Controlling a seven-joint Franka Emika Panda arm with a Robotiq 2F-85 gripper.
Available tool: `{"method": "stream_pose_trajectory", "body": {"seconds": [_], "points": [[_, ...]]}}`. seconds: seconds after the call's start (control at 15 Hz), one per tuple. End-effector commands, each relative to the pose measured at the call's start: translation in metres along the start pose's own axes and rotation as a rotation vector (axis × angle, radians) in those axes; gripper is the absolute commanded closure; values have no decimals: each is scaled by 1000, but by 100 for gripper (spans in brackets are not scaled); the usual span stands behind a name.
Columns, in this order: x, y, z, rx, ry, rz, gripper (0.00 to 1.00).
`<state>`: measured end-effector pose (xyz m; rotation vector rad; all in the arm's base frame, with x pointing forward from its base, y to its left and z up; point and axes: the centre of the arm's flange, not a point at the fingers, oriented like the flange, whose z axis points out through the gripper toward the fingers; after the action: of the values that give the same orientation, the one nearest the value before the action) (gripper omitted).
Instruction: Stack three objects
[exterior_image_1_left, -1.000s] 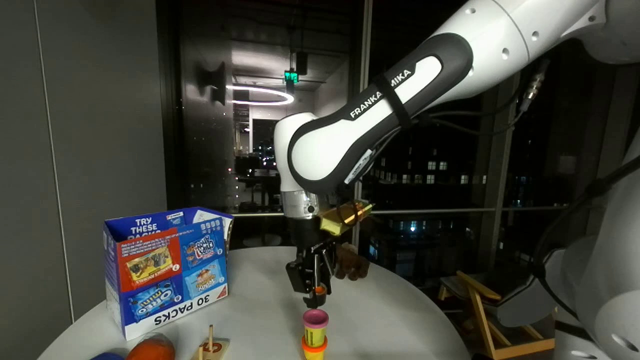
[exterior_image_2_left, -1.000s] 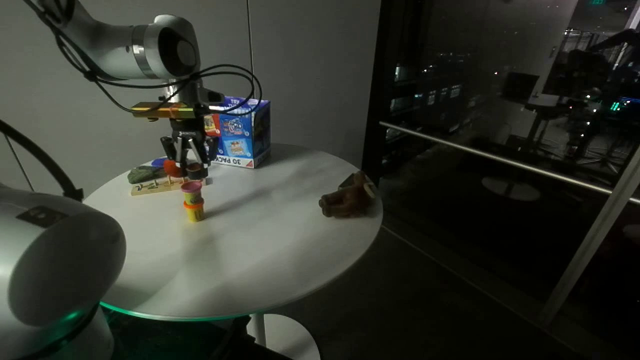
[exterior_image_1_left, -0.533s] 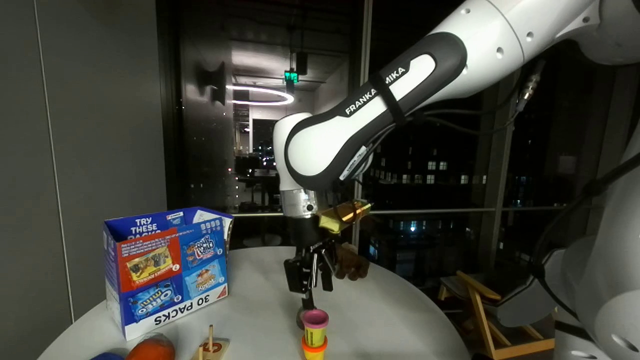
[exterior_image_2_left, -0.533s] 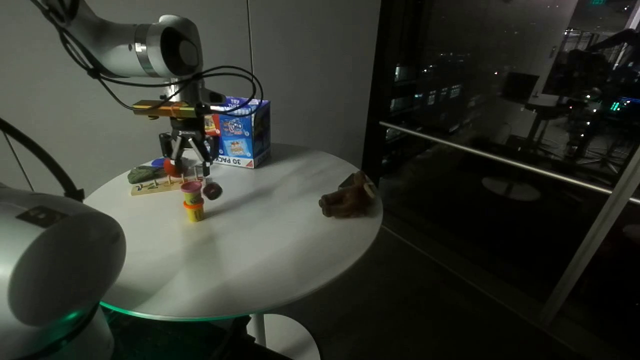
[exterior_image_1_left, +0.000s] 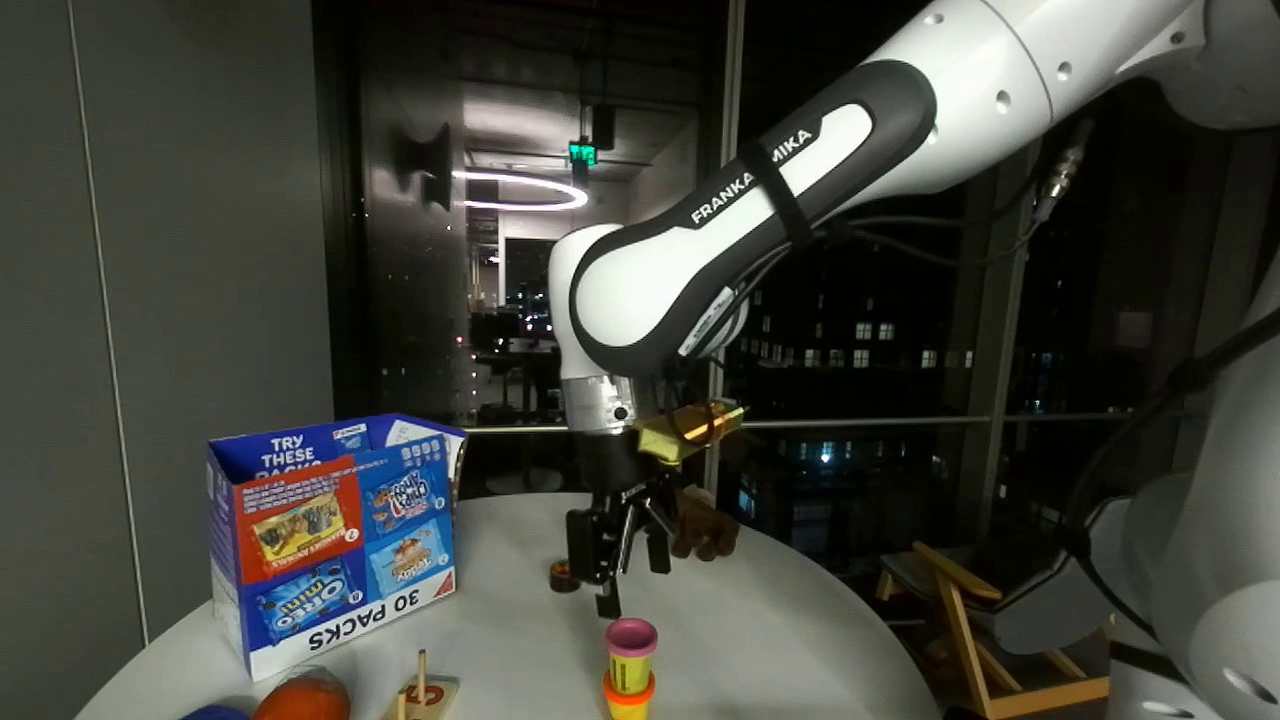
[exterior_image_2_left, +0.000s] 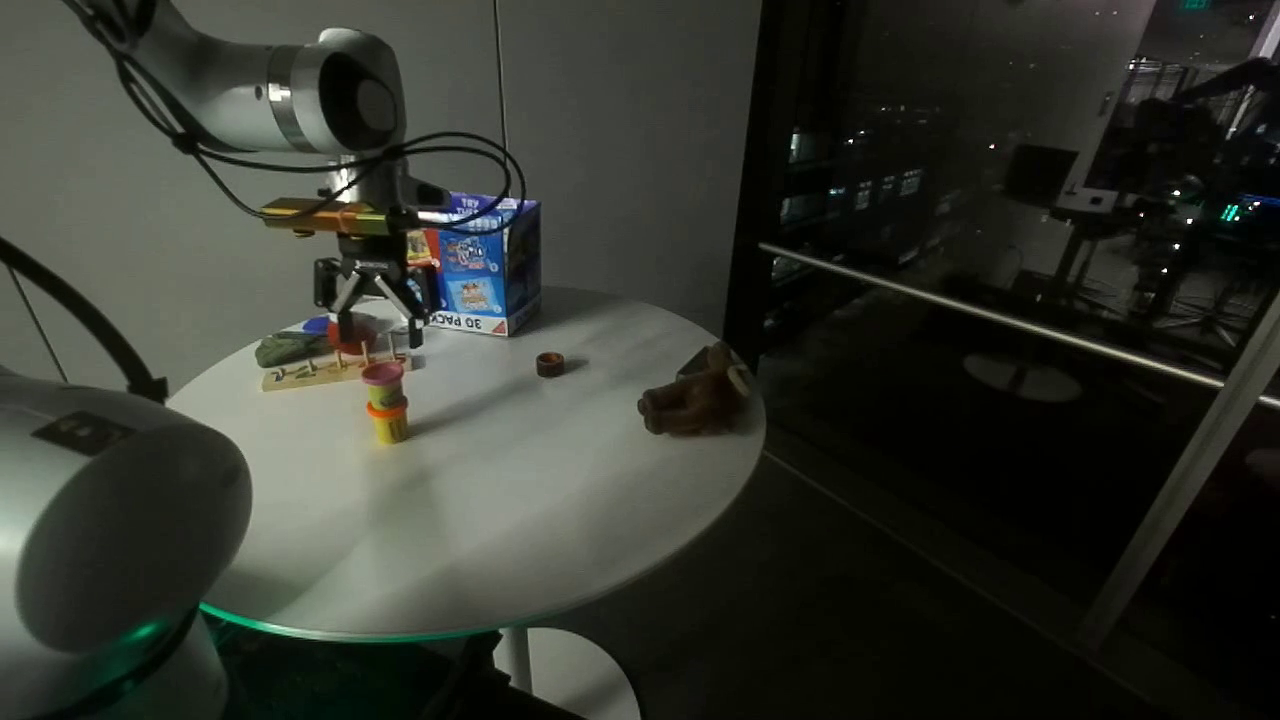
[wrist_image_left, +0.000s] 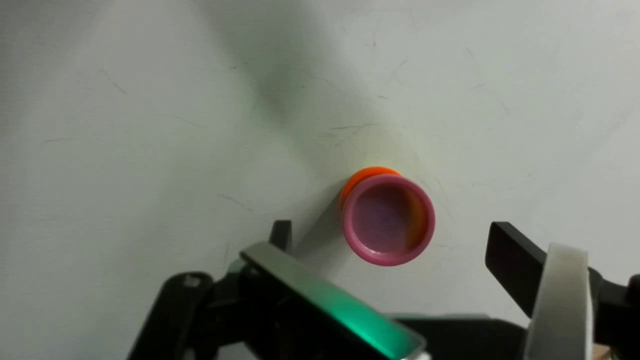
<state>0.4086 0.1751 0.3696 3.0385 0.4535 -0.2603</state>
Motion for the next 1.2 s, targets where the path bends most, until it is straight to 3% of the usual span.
{"method": "stream_pose_trajectory", "body": {"seconds": [0.0,0.13,0.27,0.33,1.13], "points": [[-15,-6,2,1,4,30,0],[-19,-5,10,-17,-54,5,0],[-24,-3,20,24,-130,-31,0],[-16,-3,21,-4,-92,-6,0],[-21,-4,26,11,-126,-22,0]]}}
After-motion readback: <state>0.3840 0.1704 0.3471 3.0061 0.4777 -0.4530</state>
